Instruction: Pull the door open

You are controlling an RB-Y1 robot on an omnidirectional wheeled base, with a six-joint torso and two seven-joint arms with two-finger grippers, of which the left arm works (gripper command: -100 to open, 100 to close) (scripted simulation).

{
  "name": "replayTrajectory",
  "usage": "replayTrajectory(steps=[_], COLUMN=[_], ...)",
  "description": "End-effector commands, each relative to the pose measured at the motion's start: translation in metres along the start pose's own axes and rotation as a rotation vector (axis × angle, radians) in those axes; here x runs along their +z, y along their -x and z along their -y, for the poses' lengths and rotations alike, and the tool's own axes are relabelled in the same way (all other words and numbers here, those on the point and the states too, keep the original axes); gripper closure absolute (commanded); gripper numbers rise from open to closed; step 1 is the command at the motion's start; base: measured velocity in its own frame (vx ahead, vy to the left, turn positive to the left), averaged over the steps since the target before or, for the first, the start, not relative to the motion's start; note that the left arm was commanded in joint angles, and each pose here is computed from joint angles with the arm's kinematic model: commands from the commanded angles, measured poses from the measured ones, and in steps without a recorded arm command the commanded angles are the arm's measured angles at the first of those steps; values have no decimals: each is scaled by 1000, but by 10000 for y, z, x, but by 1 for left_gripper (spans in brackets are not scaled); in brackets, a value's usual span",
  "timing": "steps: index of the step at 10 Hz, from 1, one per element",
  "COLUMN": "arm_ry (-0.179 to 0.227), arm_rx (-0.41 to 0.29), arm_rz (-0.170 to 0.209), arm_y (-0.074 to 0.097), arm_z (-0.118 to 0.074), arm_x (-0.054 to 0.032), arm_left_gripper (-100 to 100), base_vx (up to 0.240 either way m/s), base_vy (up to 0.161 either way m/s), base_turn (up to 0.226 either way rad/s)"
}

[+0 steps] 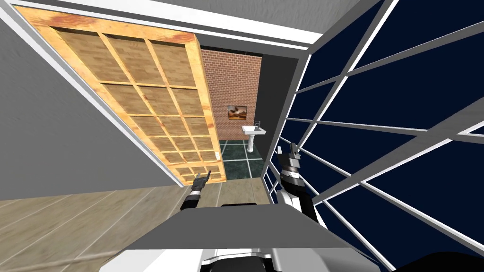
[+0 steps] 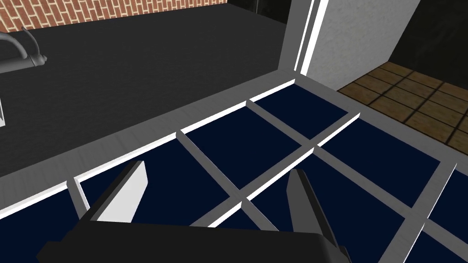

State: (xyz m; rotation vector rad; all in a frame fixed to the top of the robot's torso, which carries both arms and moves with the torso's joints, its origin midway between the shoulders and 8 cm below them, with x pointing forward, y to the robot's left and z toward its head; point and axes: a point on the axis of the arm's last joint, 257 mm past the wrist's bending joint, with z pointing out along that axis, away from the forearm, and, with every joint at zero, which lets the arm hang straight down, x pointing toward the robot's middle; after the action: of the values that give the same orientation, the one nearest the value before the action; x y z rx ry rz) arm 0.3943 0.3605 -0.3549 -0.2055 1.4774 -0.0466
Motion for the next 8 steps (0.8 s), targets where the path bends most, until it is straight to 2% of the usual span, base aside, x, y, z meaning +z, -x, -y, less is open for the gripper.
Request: replayTrajectory(steps=[1,8], arm_ry=[2,4], arm_rx=[38,150], arm_rz=[-16,-71], arm_y=[-86,-373], arm_z=[-16,-31], arm_x=[-35,-158], arm_left_gripper=[-100,-100], base_vx=[140,105], base_vy=[29,27], base_turn=[-82,-62])
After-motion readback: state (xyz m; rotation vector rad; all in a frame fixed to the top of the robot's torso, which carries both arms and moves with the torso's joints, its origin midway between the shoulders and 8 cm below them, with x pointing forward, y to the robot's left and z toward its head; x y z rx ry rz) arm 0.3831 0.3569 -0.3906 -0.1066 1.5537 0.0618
